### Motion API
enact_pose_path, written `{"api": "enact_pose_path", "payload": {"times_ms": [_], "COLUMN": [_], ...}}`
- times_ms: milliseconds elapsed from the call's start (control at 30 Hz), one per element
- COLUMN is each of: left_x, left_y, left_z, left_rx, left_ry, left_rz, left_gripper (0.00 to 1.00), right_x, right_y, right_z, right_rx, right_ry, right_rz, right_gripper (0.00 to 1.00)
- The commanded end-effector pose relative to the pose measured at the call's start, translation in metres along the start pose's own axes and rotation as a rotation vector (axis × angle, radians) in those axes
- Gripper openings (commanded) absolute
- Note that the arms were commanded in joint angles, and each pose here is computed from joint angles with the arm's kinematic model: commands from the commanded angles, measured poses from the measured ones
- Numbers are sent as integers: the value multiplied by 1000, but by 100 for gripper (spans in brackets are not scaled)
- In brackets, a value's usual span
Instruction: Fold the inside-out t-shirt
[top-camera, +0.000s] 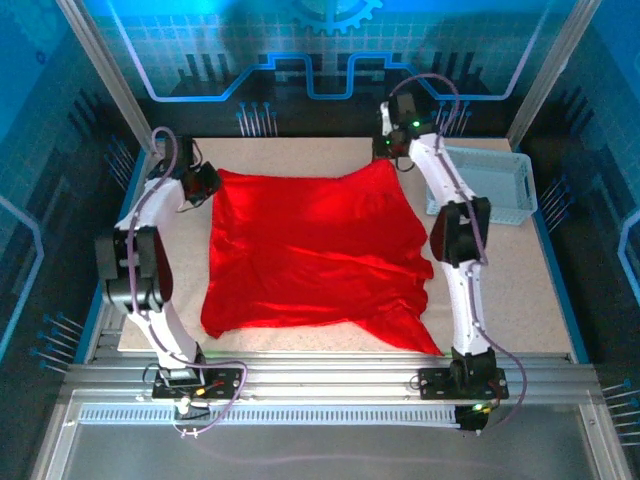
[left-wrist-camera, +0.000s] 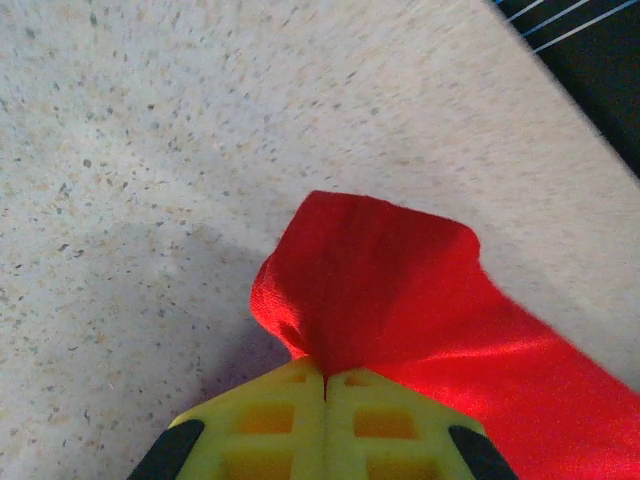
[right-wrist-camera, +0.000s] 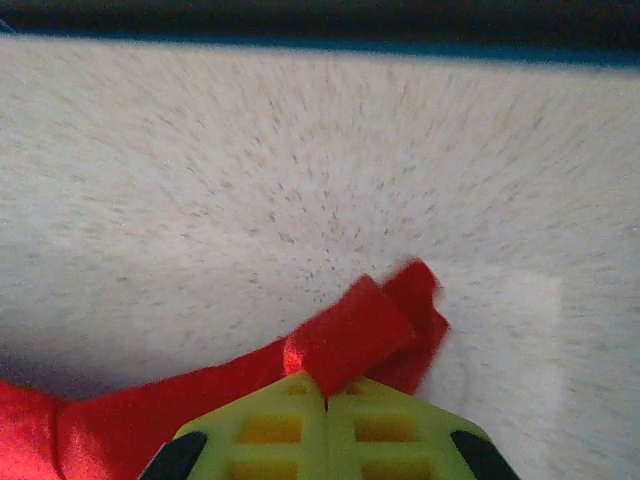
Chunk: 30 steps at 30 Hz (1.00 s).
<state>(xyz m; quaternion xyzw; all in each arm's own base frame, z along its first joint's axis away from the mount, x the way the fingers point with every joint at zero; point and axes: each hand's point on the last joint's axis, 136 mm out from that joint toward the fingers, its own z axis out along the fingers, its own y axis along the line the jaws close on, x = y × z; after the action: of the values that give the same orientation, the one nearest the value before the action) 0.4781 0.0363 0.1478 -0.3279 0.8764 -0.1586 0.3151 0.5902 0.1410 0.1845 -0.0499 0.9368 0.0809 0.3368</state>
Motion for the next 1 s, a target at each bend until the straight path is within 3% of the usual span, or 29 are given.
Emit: {"api": "enact_pose_path", "payload": {"times_ms": [0,367,500,733,967], "left_x": [-18,-30,-37,-59,-49], "left_y": [-19,-31,-34,-58,-51], "left_z": [-35,-82,-118,-247,-365], "left_rx": [101,182,218,314,363], "left_ry": [-113,-222,-297,-552,-808], "left_rz": [-12,-17,-35,-6,-23], "left_gripper": [0,0,0,0,0], "right_x": [-47,-55,-66,-83,-58], "right_y": [-4,0,-1,12,15], "right_z": [-88,-196,-241,-391,-546], "right_rx": [35,8,31,-5,-27], "right_ry": [-207,-426,-498,-784,-1077], "right_rz": [-86,-91,-75,-79,-71], "right_gripper": [0,0,0,0,0]}}
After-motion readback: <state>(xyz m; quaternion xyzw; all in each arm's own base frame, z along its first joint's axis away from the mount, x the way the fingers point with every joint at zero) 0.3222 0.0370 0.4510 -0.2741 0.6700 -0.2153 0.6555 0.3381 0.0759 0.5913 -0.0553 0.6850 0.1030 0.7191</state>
